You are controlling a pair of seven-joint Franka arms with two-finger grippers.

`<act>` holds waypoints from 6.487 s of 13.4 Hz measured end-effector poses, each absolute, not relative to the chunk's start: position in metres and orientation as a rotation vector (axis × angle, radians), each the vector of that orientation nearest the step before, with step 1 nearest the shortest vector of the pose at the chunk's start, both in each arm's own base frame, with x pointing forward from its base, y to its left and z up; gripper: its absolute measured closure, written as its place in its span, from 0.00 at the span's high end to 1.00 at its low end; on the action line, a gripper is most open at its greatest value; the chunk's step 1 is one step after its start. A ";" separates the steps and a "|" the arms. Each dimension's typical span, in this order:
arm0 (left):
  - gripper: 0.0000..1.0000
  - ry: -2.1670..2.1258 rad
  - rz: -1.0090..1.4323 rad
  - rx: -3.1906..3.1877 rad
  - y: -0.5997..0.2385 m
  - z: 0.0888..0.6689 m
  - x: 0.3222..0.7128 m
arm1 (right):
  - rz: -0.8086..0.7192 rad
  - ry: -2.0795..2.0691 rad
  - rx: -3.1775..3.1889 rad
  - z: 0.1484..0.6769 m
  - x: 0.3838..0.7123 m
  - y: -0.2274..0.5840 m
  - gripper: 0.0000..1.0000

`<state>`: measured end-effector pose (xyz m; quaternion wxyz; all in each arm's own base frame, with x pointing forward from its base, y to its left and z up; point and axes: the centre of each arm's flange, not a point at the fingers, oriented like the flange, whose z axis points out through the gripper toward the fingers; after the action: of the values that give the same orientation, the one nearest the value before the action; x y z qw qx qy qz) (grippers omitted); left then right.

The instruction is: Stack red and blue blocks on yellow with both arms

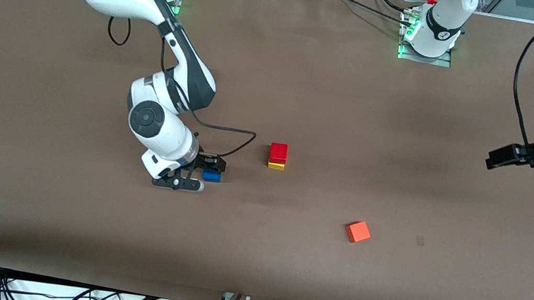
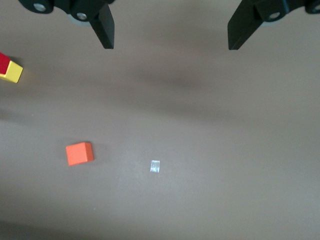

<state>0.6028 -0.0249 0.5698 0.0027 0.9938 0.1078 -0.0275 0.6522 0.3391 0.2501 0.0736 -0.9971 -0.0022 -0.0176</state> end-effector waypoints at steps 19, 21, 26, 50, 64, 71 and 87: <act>1.00 0.365 -0.071 3.117 -0.016 0.564 0.600 | 0.084 -0.030 -3.016 0.368 0.620 0.421 0.56; 1.00 0.365 -0.064 3.117 -0.016 0.566 0.600 | 0.082 -0.014 -3.002 0.387 0.604 0.447 0.56; 1.00 0.365 -0.057 3.116 -0.016 0.567 0.601 | 0.001 -0.021 -3.000 0.363 0.561 0.518 0.56; 1.00 0.370 -0.038 3.113 -0.014 0.572 0.604 | -0.143 -0.083 -3.061 0.301 0.546 0.550 0.56; 1.00 0.372 -0.039 3.113 -0.013 0.571 0.605 | -0.181 0.084 -3.057 0.396 0.584 0.497 1.00; 1.00 0.373 -0.038 3.113 -0.013 0.571 0.605 | -0.022 0.050 -3.104 0.531 0.591 0.382 1.00; 1.00 0.374 -0.038 3.113 -0.012 0.572 0.605 | 0.088 -0.142 -3.089 0.582 0.567 0.122 1.00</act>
<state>0.6050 -0.0125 0.5715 0.0031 0.9928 0.1192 -0.0121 0.5669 0.1219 0.5821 0.0239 -0.9983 -0.0459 0.0285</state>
